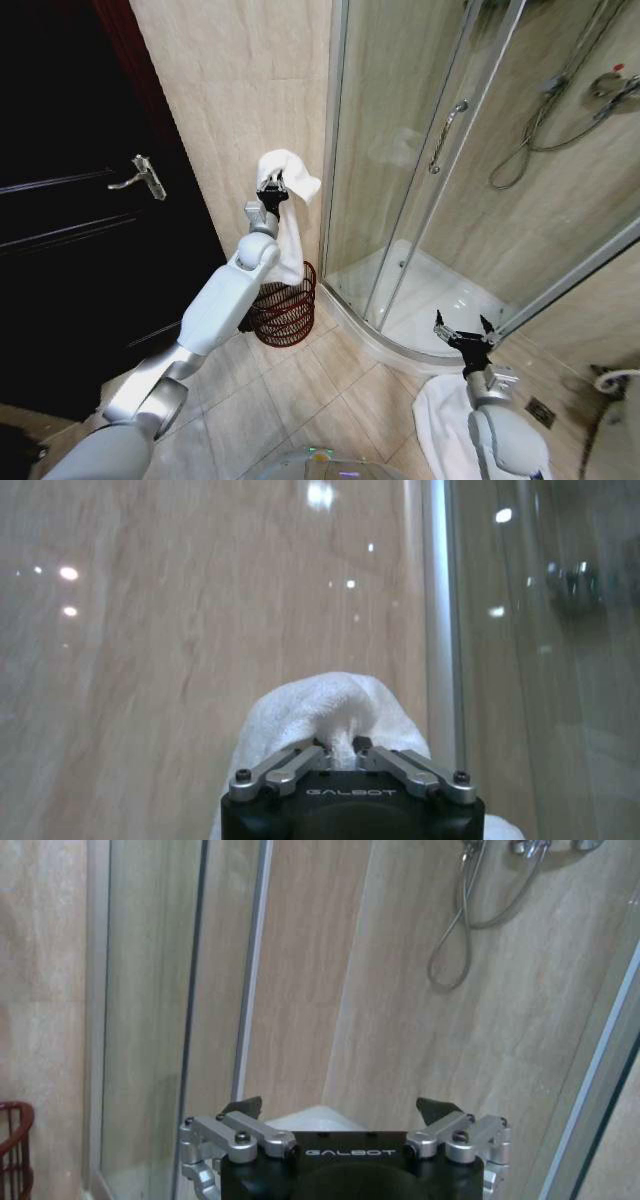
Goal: Discard the used towel into the hamper.
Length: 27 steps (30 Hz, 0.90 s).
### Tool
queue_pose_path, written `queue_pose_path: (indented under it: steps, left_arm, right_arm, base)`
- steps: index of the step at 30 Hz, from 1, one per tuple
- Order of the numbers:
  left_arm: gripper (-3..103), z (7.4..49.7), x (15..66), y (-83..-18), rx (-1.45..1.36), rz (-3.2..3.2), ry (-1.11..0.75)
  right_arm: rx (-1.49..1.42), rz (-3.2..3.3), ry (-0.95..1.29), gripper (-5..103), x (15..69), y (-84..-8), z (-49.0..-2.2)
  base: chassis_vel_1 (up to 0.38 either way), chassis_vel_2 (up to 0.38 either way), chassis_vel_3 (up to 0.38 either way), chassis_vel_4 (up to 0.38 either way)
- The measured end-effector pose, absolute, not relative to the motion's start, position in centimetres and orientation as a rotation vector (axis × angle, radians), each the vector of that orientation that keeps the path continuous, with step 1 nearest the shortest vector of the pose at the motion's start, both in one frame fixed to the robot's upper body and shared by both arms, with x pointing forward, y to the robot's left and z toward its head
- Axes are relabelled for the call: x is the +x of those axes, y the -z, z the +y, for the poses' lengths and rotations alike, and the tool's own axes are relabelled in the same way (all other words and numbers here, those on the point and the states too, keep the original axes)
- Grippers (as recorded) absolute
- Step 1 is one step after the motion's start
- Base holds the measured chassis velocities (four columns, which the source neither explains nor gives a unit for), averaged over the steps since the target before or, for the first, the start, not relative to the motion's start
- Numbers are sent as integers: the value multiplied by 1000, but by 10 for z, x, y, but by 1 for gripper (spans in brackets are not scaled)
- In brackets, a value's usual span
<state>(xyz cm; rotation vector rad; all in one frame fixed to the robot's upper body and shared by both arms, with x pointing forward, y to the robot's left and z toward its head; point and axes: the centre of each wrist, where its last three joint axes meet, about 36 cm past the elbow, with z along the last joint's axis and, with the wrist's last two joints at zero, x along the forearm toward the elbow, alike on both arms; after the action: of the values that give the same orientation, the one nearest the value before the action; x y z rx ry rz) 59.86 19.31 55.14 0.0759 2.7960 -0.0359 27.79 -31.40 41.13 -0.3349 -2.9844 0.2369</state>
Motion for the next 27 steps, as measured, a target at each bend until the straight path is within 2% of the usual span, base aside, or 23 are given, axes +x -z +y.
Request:
queue_pose_path:
  steps: [8,15,27]
  left_arm:
    - [7,200,591,-492,49,2888,4]
    - [7,187,582,-425,49,2971,-22]
    - [7,172,558,-359,77,3125,-55]
  right_arm:
    - [-327,-2990,-235,100,281,-412,-314]
    - [-328,-2992,-236,100,281,-413,-314]
    - [-323,-2983,-229,100,279,-407,-317]
  base:
    - [0,0,0,0]
    - [0,0,0,0]
    - [0,0,0,0]
